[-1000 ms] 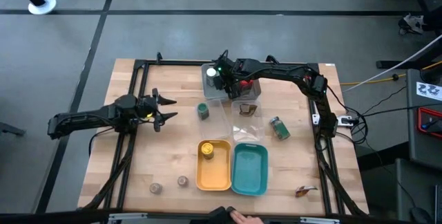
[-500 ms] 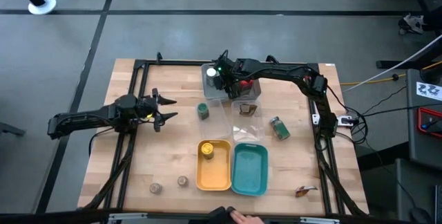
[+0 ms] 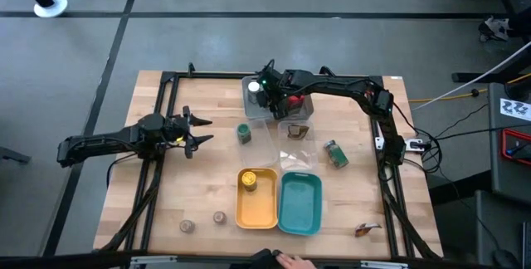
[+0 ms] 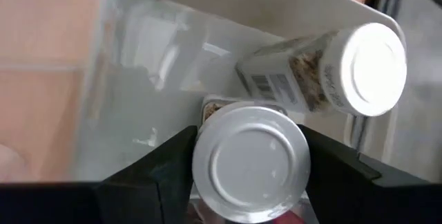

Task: Sort spices by type
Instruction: Put the white seasoning bottle into the gray bin, then put the green seasoning bottle into the left transparent bin

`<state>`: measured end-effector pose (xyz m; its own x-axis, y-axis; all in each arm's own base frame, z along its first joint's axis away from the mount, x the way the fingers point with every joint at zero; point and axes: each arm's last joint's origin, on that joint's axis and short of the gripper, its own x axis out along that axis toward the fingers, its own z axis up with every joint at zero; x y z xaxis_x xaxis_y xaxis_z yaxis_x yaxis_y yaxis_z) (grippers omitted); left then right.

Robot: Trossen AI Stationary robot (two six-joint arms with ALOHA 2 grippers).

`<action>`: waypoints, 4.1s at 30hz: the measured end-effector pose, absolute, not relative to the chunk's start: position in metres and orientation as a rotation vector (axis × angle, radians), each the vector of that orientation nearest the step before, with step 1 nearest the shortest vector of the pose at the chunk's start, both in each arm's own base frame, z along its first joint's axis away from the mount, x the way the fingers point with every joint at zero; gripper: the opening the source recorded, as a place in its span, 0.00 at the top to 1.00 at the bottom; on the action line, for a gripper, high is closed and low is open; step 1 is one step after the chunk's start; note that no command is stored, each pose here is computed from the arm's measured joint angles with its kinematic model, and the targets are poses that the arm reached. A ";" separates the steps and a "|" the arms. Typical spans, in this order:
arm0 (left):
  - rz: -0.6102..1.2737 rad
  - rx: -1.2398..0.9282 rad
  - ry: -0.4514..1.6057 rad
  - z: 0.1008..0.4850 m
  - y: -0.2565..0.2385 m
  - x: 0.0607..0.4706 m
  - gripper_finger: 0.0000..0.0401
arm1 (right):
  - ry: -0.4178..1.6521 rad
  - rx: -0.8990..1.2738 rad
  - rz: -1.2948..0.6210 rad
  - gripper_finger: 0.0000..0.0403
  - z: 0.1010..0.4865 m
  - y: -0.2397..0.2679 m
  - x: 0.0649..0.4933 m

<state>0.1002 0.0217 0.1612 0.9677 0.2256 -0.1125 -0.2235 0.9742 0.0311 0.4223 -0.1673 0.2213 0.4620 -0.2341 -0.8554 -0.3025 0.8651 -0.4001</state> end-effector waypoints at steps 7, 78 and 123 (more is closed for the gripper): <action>0.227 0.015 0.116 0.161 0.022 0.100 0.42 | 1.097 -0.495 0.032 0.32 0.222 -0.173 0.420; 0.227 0.016 0.116 0.161 0.022 0.100 0.42 | 1.210 0.686 -0.823 0.23 0.266 -0.021 0.207; 0.227 0.017 0.117 0.161 0.022 0.100 0.42 | 1.076 0.718 -0.731 0.45 0.149 -0.020 0.195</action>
